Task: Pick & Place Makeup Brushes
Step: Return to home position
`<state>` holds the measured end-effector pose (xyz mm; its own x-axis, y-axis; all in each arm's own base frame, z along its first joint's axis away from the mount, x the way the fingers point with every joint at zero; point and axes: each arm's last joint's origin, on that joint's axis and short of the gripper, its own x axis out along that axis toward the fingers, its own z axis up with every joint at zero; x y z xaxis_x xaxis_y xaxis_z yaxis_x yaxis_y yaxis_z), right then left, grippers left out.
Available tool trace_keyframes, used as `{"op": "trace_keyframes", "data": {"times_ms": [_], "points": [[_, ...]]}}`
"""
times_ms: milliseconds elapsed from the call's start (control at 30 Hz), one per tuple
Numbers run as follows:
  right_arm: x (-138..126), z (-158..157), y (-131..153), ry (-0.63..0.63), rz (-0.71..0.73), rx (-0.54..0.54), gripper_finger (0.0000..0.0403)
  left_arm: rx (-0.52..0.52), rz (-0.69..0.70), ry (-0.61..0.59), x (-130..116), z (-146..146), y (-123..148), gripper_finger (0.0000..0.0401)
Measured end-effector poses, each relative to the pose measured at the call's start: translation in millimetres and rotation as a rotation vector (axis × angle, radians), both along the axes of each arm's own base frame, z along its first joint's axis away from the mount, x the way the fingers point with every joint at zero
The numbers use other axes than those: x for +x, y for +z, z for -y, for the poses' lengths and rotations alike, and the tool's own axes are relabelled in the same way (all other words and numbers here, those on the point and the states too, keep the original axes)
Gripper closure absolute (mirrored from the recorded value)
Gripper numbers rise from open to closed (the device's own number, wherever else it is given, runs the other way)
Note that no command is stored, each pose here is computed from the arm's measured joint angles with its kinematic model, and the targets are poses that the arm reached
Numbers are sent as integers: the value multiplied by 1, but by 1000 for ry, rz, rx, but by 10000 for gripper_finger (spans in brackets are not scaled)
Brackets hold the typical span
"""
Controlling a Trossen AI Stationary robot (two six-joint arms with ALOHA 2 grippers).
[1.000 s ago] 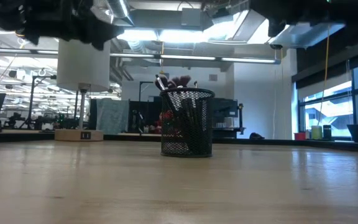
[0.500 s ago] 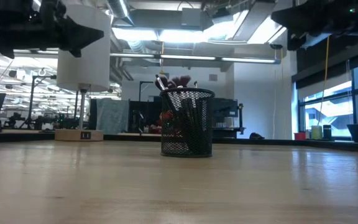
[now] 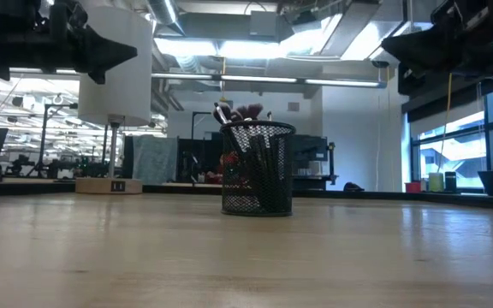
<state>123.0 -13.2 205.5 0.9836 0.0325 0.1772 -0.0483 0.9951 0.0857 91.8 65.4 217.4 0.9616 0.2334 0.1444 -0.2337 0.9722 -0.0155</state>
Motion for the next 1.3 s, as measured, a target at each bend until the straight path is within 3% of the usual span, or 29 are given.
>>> {"op": "trace_keyframes", "data": {"times_ms": [200,433,633,767,900,1033,1300], "points": [[-5,-1,3,13,28,-2,402,-4,-3,1,-7,6,-1,398],[-12,-2,-3,8,-40,6,402,-8,22,-2,-15,13,0,399],[-21,-3,0,8,5,-2,402,-16,17,-2,-22,20,-3,396],[-23,-4,-1,7,-6,-9,402,-36,33,5,-21,19,-6,399],[-23,-4,0,3,2,-26,402,-103,134,42,-14,14,-27,398],[-23,-4,0,2,-1,-31,402,-153,102,86,-10,16,-32,399],[-22,-4,-8,0,-75,-52,401,-148,104,7,-3,29,-31,399]]}}
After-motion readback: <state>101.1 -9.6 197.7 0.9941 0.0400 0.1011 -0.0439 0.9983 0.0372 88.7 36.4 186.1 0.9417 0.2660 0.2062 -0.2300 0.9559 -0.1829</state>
